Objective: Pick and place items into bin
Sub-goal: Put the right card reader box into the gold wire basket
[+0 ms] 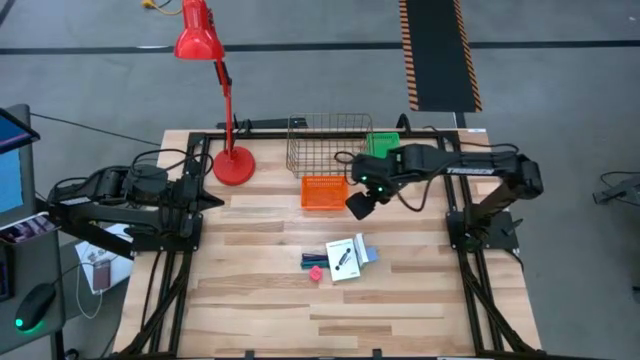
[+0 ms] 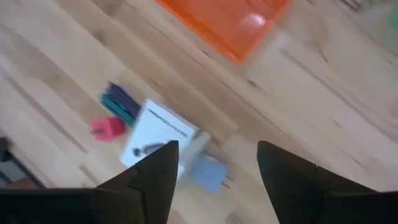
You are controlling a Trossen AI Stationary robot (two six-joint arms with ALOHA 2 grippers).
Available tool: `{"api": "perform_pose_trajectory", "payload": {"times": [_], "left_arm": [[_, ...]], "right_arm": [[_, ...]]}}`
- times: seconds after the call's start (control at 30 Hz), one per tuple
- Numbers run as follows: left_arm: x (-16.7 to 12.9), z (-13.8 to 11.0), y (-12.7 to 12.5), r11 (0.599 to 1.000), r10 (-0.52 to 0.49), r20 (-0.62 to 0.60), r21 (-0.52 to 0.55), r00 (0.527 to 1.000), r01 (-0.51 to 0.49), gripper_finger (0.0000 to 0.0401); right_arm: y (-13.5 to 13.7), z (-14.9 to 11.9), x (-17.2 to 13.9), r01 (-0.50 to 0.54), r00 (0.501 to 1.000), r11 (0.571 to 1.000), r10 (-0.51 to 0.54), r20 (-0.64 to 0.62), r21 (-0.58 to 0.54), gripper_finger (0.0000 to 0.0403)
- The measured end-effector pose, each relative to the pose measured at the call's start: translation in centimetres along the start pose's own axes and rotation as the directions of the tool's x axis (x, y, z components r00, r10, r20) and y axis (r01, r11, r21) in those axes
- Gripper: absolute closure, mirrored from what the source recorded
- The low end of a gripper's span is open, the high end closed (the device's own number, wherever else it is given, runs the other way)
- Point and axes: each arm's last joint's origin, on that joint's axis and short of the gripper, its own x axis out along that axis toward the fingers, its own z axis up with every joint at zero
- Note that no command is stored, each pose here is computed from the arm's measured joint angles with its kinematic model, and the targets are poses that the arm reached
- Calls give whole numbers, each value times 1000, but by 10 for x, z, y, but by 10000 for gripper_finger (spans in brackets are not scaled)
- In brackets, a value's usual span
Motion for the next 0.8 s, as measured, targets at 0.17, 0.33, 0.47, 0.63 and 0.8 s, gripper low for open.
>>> {"api": "perform_pose_trajectory", "payload": {"times": [0.17,0.33,0.47,0.63,0.8], "left_arm": [[0,0,0,1000,0,1,2,1000,0,401],[0,0,0,1000,1,0,-4,1000,-1,401],[0,0,0,1000,1,0,4,1000,-1,401],[0,0,0,1000,1,0,-4,1000,-1,401],[0,0,0,1000,1,0,3,1000,-1,401]], "right_arm": [[8,-4,7,16,1000,999,-15,-28,46,177],[17,-11,12,27,999,997,-24,-33,76,174],[24,-17,17,43,998,995,-40,-38,91,175],[33,-24,29,66,996,993,-59,-64,102,175],[41,-29,42,93,993,989,-83,-89,115,175]]}}
